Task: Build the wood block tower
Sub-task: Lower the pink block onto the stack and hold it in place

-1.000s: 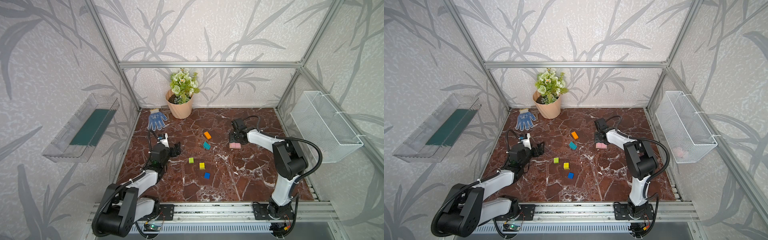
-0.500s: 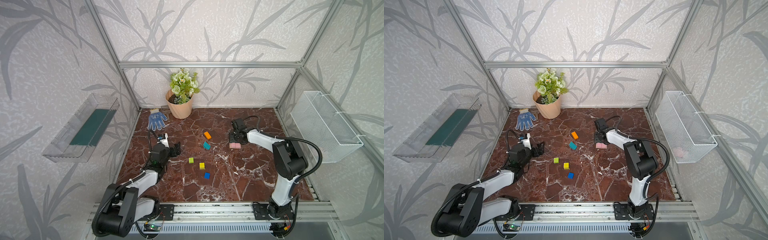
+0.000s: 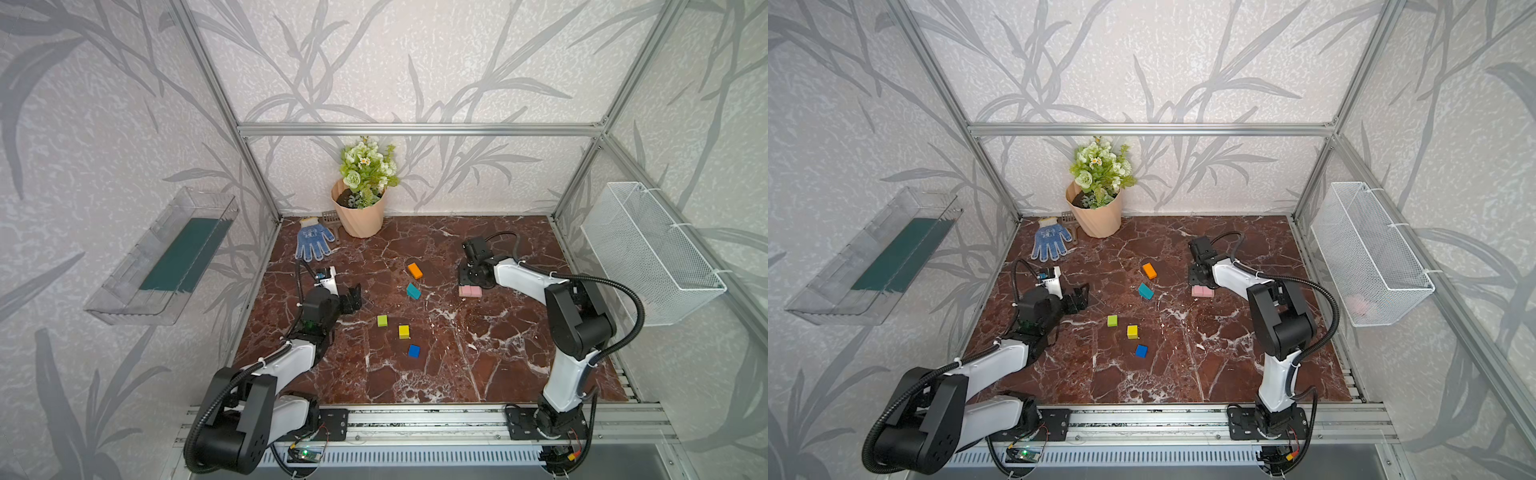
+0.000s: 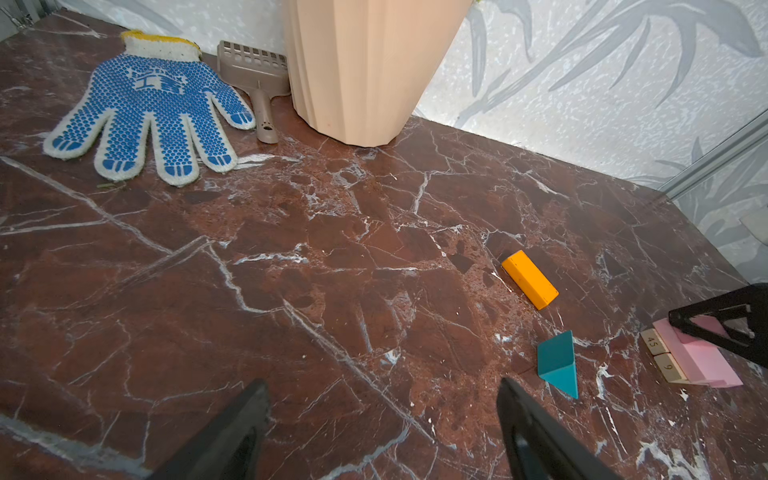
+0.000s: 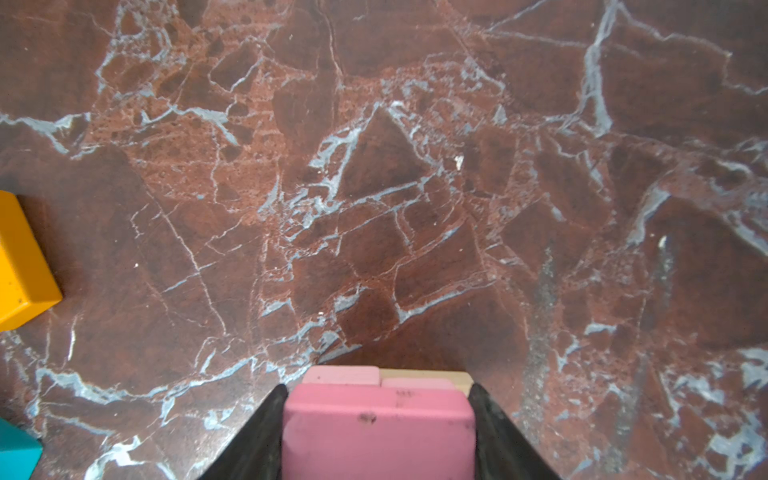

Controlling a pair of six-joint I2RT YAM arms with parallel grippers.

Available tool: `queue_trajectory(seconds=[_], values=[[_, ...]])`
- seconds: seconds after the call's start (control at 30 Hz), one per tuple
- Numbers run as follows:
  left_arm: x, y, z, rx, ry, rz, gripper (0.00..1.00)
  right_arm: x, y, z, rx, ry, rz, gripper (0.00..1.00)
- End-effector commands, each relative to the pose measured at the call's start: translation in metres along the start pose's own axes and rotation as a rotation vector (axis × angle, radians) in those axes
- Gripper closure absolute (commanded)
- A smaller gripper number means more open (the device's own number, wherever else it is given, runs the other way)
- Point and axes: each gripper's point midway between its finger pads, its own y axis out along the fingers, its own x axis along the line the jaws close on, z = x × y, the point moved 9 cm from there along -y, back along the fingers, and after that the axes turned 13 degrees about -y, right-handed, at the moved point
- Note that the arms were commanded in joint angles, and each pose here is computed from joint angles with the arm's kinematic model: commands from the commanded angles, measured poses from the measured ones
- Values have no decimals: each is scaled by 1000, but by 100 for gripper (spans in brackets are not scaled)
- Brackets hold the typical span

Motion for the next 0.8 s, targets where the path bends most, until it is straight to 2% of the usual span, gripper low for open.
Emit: queue_trajectory(seconds=[0.0,0.57,0.77], values=[[-6,2,-9,-23,8,21,13,-3,-8,0,-6,14,4,64],[-7,3,-9,-23,8,20,13,-5,-10,2,-8,16,7,62],[-7,3,-9,-22,8,20,13,-5,-9,2,-4,16,10,54]])
